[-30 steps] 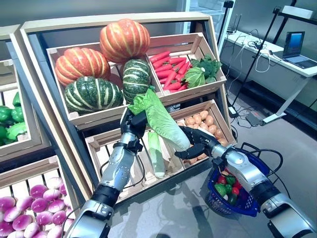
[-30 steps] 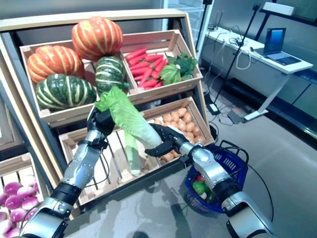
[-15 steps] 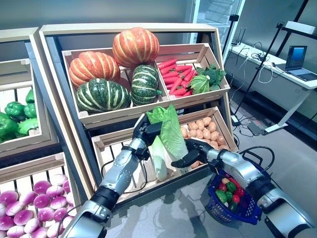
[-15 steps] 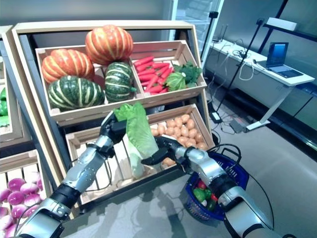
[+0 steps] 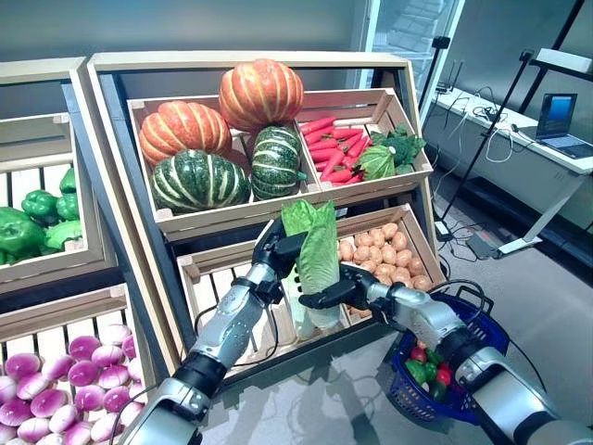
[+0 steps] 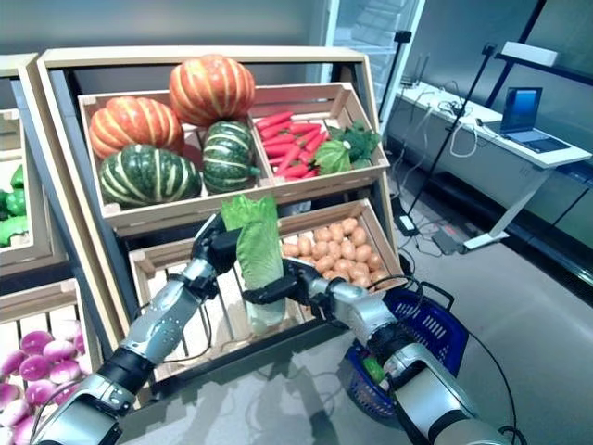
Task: Put vegetables into the basket
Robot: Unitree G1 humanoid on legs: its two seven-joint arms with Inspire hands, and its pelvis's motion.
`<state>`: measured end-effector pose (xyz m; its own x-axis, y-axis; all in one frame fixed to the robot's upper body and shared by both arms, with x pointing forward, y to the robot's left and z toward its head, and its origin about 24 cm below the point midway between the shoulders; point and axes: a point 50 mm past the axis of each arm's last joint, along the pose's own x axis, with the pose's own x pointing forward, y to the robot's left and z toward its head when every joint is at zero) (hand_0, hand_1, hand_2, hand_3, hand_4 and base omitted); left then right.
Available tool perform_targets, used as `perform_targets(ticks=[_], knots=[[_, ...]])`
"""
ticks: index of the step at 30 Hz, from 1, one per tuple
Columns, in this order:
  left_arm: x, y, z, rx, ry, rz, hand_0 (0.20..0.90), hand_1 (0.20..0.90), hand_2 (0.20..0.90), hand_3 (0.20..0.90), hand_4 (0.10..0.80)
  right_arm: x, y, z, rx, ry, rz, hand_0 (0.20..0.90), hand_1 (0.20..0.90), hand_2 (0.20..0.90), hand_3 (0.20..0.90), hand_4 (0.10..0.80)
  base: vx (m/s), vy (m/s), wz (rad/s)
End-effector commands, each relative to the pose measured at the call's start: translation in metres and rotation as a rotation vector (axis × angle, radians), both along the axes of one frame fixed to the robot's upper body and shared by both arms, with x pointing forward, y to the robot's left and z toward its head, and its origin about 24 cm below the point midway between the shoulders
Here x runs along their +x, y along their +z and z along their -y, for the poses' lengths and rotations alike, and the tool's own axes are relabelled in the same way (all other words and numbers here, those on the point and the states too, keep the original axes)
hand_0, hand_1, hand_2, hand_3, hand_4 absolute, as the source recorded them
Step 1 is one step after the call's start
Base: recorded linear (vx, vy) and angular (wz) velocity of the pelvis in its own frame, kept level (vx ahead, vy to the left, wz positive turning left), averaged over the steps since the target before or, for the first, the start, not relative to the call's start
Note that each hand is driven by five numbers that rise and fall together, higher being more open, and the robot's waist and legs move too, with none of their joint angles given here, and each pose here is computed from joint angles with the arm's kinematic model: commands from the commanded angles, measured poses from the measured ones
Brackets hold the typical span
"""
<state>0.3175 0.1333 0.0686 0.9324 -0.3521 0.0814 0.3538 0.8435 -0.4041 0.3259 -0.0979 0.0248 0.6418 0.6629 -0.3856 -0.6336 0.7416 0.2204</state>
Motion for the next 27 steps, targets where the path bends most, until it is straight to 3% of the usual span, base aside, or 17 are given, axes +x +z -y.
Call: perform_targets(ticks=[1,8,9,10,19,25,27], knots=[[-0.006,0.054,0.072,-0.204,-0.284,0.222,0.300,0.300,0.300,0.300,0.400,0.044,0.063,-0.013,0.174,-0.143,0.142,0.300,0.300,0.300,0.300,0.400,0.021,-0.002,0.03],[-0.003,0.059,0.068,-0.174,-0.253,0.222,0.300,0.300,0.300,0.300,0.400,0.045,0.058,0.003,0.161,-0.213,0.140,0.300,0.300,0.300,0.300,0.400,0.023,0.000,0.02],[-0.003,0.058,0.066,-0.167,-0.248,0.213,0.502,0.502,0.502,0.502,0.535,0.045,0.058,0.005,0.157,-0.220,0.139,0.300,0.300,0.300,0.300,0.400,0.000,0.000,0.00],[-0.003,0.057,0.065,-0.157,-0.243,0.206,0.900,0.900,0.900,0.900,0.800,0.044,0.057,0.008,0.152,-0.225,0.139,0.300,0.300,0.300,0.300,0.400,0.000,0.000,0.00],[0.001,0.042,0.018,0.026,-0.136,0.189,0.900,0.900,0.900,0.900,0.800,0.024,0.023,0.072,0.004,-0.302,0.090,0.300,0.300,0.300,0.300,0.400,0.001,0.000,-0.01],[0.007,0.040,-0.046,0.148,0.050,0.199,0.900,0.900,0.900,0.900,0.800,-0.009,-0.012,0.156,-0.167,-0.475,-0.012,0.300,0.300,0.300,0.300,0.400,0.005,0.002,-0.10],[0.007,0.041,-0.055,0.173,0.086,0.213,0.900,0.900,0.900,0.900,0.800,-0.016,-0.017,0.172,-0.224,-0.508,-0.030,0.300,0.300,0.300,0.300,0.400,-0.008,-0.001,-0.10]])
